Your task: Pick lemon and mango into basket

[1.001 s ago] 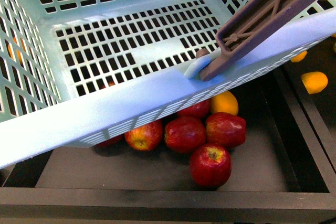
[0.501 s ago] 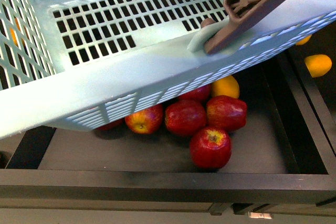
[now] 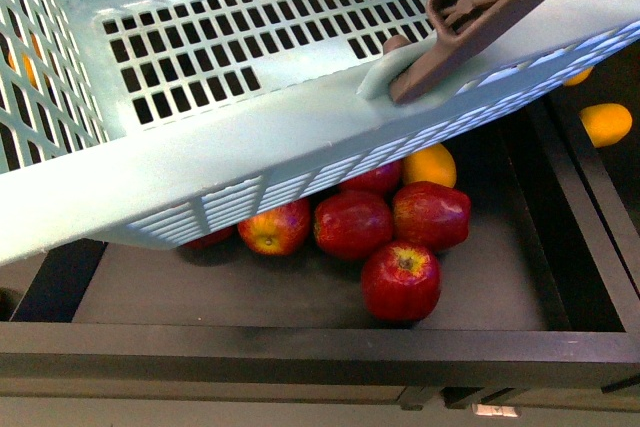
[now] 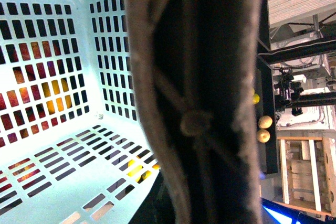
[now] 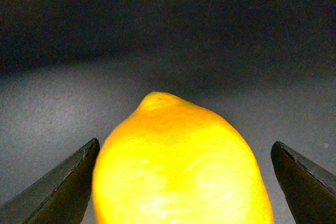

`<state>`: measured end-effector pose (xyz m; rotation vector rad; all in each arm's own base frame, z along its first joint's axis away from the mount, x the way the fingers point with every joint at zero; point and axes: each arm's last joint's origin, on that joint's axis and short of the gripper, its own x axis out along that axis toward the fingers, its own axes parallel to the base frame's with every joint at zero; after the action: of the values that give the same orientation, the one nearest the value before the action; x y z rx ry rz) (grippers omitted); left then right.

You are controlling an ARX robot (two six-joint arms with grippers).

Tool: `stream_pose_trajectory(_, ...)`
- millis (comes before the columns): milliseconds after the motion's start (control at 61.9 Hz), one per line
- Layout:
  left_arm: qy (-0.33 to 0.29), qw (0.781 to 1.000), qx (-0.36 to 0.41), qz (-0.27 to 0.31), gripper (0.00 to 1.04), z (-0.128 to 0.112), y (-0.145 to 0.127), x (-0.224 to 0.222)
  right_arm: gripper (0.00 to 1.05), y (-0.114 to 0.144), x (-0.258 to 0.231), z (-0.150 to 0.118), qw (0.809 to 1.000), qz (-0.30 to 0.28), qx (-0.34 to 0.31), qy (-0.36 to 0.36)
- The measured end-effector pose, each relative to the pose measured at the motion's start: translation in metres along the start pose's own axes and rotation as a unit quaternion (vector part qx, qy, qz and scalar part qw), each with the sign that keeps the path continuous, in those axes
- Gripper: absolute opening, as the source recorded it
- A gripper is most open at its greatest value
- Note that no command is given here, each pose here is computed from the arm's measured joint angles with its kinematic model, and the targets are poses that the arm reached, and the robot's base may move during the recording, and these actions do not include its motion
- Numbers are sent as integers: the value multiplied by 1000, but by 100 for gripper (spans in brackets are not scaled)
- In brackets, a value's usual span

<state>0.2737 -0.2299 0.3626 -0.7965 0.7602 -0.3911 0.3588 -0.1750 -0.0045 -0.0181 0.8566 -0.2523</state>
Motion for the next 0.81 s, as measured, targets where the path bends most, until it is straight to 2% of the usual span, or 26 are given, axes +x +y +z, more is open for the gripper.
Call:
stream_pose_trajectory(97,0,1000,0,0,5,0,0,0,93,-2,1,3,1000,-7,1,-3)
stream_pose_trajectory(226,0,1000,0,0,5,0,0,0,75,-2,2,0,1000,-5,2,3)
stream_pose_trajectory(323,0,1000,0,0,5,0,0,0,66,-2,1,-1,1000,-6,2,6)
stream_pose_trajectory(614,0,1000,0,0,5,0,0,0,65,-5,-18,-3,999,16,38,-3)
stream_pose_trajectory(694,0,1000,0,0,5,0,0,0,65,-9,-38,3,998,29,55,-27)
stream_pose_trajectory(807,0,1000,0,0,5,0,0,0,65,-17,-95,24,990,57,75,-103)
